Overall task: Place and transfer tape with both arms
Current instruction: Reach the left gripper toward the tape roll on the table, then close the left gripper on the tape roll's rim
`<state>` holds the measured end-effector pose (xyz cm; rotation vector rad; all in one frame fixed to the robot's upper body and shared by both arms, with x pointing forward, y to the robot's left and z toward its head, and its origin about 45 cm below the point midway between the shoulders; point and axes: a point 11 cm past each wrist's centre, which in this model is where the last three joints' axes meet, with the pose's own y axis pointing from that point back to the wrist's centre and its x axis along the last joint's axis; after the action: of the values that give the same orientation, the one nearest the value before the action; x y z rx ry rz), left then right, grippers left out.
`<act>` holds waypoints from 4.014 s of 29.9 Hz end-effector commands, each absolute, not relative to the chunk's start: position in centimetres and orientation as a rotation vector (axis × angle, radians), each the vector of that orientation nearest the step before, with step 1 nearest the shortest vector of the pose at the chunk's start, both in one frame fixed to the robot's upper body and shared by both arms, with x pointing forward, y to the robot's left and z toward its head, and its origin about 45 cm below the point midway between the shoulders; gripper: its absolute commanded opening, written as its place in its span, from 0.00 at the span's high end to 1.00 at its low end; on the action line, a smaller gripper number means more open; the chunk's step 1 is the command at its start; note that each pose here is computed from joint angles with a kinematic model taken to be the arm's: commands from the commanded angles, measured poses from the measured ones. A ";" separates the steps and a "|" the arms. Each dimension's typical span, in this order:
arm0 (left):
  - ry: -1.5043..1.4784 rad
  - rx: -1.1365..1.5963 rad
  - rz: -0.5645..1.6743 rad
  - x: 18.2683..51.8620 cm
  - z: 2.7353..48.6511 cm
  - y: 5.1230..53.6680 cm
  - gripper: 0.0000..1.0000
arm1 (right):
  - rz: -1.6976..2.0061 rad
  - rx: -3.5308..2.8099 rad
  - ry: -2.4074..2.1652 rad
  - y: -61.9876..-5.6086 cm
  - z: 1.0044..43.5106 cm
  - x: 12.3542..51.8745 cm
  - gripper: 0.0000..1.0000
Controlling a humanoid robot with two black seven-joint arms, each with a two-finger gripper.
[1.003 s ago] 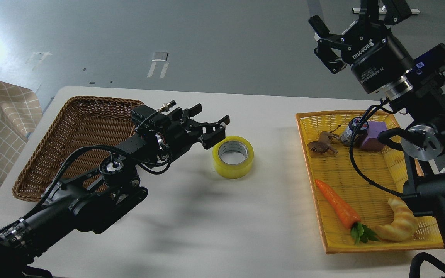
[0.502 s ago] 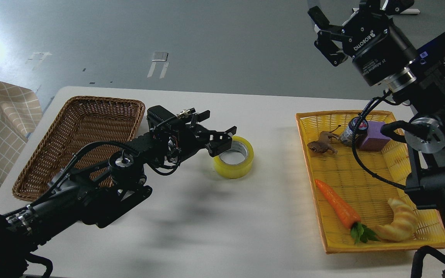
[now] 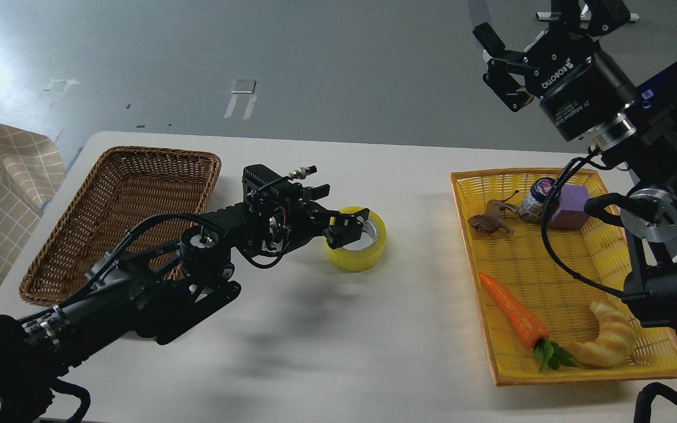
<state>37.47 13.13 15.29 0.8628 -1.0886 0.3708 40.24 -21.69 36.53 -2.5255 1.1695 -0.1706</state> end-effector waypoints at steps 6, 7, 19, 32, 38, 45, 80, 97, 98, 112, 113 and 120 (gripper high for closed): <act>-1.040 0.926 0.363 37.9 14.3 13.7 0.02 | -0.185 -2.534 1.167 -21.8 36.7 40.1 0.00; -1.025 0.984 0.390 38.3 13.8 14.5 0.02 | -0.185 -2.534 1.167 -21.8 36.6 40.1 0.00; -0.953 1.026 0.441 38.3 12.9 14.7 0.02 | -0.157 -2.532 1.186 -22.2 35.7 39.9 0.00; -0.897 1.025 0.475 38.5 12.8 14.1 0.02 | -0.134 -2.540 1.200 -22.4 34.9 39.9 0.00; -0.896 1.022 0.471 38.3 12.8 13.9 0.02 | -0.127 -2.542 1.204 -22.4 34.6 39.8 0.00; -0.893 1.023 0.469 38.3 12.7 13.8 0.02 | -0.116 -2.545 1.212 -22.5 34.2 39.7 0.00; -0.884 1.031 0.408 37.3 11.1 12.1 0.43 | -0.073 -2.558 1.281 -24.2 32.0 39.0 0.00; -0.913 1.000 0.407 38.1 12.6 10.9 0.51 | -0.066 -2.551 1.302 -24.6 31.8 39.0 0.00; -0.916 1.001 0.409 38.2 12.7 11.0 0.51 | -0.070 -2.554 1.305 -24.7 31.8 39.0 0.00; -0.935 1.009 0.367 37.6 12.1 11.0 0.50 | -0.076 -2.554 1.317 -25.2 31.8 38.9 0.00; -0.935 1.009 0.365 37.6 12.0 11.1 0.49 | -0.077 -2.555 1.318 -25.2 31.8 38.9 0.00; -0.940 1.021 0.365 37.7 11.9 11.4 0.55 | -0.077 -2.553 1.320 -25.3 31.8 38.9 0.00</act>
<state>37.67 11.26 11.96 1.0171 -0.9386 0.3653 38.91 -25.24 31.79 -2.5552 1.3185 -0.0769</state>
